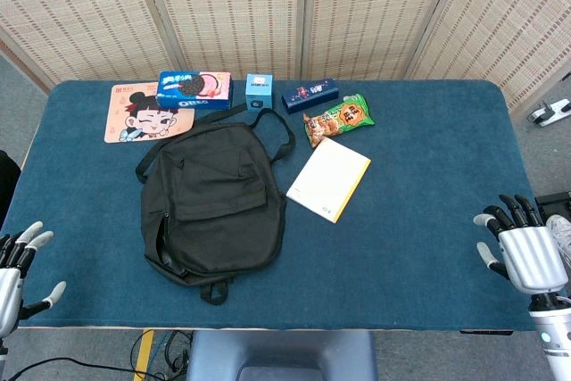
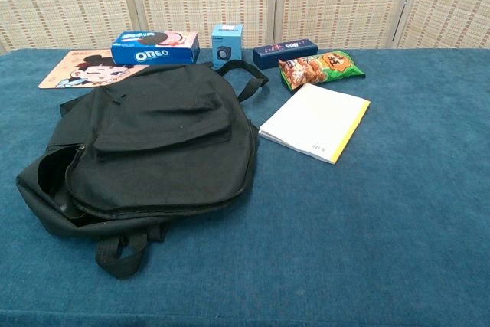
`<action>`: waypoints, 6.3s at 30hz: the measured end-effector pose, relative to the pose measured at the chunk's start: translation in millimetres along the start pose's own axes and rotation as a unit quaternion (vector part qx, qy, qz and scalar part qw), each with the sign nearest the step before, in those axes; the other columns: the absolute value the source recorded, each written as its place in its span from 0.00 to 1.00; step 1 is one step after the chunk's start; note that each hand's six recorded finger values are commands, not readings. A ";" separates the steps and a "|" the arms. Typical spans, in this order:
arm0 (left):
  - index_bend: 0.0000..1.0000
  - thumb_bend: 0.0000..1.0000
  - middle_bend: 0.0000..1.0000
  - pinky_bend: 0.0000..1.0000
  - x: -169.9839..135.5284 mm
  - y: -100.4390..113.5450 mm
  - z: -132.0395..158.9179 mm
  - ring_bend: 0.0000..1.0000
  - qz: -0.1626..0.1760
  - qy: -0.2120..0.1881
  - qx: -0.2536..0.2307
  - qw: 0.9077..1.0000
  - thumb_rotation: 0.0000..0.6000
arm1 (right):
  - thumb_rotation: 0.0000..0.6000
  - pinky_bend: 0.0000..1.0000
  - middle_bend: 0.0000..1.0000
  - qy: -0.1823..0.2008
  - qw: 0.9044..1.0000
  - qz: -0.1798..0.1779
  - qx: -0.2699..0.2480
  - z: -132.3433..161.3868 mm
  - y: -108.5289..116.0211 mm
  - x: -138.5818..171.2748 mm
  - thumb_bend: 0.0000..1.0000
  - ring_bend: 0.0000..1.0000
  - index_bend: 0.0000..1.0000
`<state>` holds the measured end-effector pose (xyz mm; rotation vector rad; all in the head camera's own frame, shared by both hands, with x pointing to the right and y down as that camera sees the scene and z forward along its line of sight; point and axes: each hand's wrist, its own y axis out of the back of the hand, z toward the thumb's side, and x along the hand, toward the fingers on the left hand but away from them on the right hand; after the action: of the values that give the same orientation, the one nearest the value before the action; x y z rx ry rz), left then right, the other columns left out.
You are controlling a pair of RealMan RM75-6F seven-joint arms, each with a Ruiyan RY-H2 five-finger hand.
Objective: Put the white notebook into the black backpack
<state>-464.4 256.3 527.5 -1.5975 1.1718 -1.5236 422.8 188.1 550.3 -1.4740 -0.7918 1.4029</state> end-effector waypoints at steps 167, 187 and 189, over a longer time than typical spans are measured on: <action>0.22 0.25 0.09 0.03 25.2 1.9 -10.2 0.10 -0.010 -0.003 0.001 1.000 1.00 | 1.00 0.08 0.38 0.229 0.972 -0.053 -0.028 233.6 -69.9 -228.8 0.54 0.14 0.59; 0.25 0.25 0.09 0.03 94.9 -7.1 96.3 0.10 -0.113 -0.233 -0.014 0.966 1.00 | 1.00 0.08 0.40 0.228 0.951 -0.209 -0.005 167.8 41.2 -184.8 0.54 0.16 0.59; 0.25 0.25 0.09 0.03 99.0 -16.2 108.0 0.11 -0.128 -0.254 0.002 0.959 1.00 | 1.00 0.08 0.40 0.223 0.950 -0.216 -0.001 161.8 48.4 -179.1 0.54 0.16 0.59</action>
<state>-361.9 159.1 569.5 -2.0393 0.6967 -1.1477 231.9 37.0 587.2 -1.4365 -0.7621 0.7047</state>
